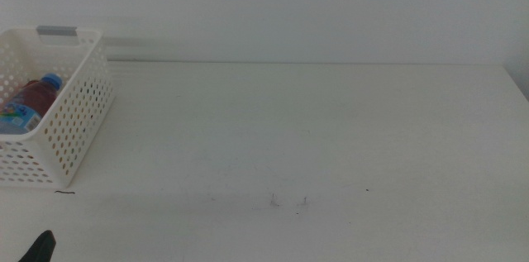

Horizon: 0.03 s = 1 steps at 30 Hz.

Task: Use arms to grab the bottles and put them into the dustbin to the left of the table.

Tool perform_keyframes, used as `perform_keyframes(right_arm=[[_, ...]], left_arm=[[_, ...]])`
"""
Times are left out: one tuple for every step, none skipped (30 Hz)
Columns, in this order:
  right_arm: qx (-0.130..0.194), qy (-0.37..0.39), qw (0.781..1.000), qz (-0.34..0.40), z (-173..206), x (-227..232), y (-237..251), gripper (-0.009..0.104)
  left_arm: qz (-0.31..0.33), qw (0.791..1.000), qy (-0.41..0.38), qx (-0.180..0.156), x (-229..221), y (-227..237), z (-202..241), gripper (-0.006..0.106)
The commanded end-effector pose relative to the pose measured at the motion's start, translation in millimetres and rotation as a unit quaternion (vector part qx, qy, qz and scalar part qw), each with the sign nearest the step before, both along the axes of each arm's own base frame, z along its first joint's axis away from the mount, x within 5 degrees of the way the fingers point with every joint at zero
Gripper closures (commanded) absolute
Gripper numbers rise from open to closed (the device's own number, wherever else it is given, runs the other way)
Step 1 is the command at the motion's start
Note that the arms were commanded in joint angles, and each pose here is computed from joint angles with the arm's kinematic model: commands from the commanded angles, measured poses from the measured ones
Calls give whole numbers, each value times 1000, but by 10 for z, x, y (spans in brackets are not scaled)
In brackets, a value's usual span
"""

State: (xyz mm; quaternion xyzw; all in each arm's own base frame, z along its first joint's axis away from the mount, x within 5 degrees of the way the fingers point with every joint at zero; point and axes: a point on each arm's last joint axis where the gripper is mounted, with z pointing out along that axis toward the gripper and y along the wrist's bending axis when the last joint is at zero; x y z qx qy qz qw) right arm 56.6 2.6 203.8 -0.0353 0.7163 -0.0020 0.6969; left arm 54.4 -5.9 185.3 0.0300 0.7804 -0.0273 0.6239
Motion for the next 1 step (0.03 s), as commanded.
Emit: perform_keyframes(right_arm=[[-1, -5, 1000, -4, -2, -2, -5, 3]], left_arm=[[1, 1000, -9, 3, -1, 3, 15, 7]])
